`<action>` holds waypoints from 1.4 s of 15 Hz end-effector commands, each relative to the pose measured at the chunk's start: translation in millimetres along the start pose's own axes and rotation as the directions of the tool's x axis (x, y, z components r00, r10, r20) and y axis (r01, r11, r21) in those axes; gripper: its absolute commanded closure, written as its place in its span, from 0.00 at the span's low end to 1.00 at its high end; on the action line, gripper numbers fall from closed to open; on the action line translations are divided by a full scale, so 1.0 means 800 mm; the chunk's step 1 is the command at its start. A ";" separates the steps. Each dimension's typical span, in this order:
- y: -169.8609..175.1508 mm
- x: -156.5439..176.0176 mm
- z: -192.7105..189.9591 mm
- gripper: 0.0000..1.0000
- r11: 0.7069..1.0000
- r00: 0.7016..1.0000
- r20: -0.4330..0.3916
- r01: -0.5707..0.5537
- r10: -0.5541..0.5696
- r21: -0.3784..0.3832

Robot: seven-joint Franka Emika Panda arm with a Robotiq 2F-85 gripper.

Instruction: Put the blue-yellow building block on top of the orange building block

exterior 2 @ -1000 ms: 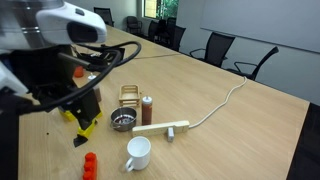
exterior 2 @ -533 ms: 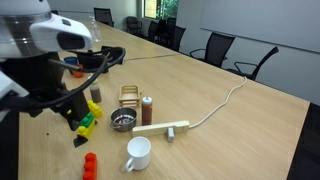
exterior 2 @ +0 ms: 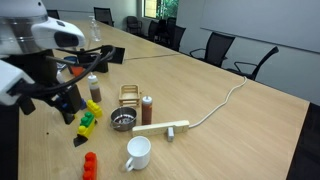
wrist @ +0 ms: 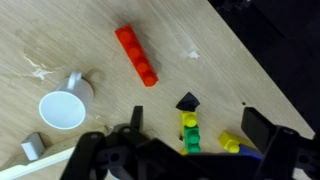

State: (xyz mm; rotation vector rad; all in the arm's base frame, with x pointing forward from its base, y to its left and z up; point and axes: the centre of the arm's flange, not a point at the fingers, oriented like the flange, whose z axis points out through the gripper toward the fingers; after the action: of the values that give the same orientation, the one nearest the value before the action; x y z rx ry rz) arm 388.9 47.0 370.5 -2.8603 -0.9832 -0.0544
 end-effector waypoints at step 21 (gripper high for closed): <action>-0.221 0.198 0.109 0.00 0.697 0.700 0.073 0.714 -0.711 -0.060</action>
State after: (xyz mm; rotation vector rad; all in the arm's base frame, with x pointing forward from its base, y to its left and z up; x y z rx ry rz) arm 387.0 257.7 324.4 -2.4938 -1.9158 -0.0765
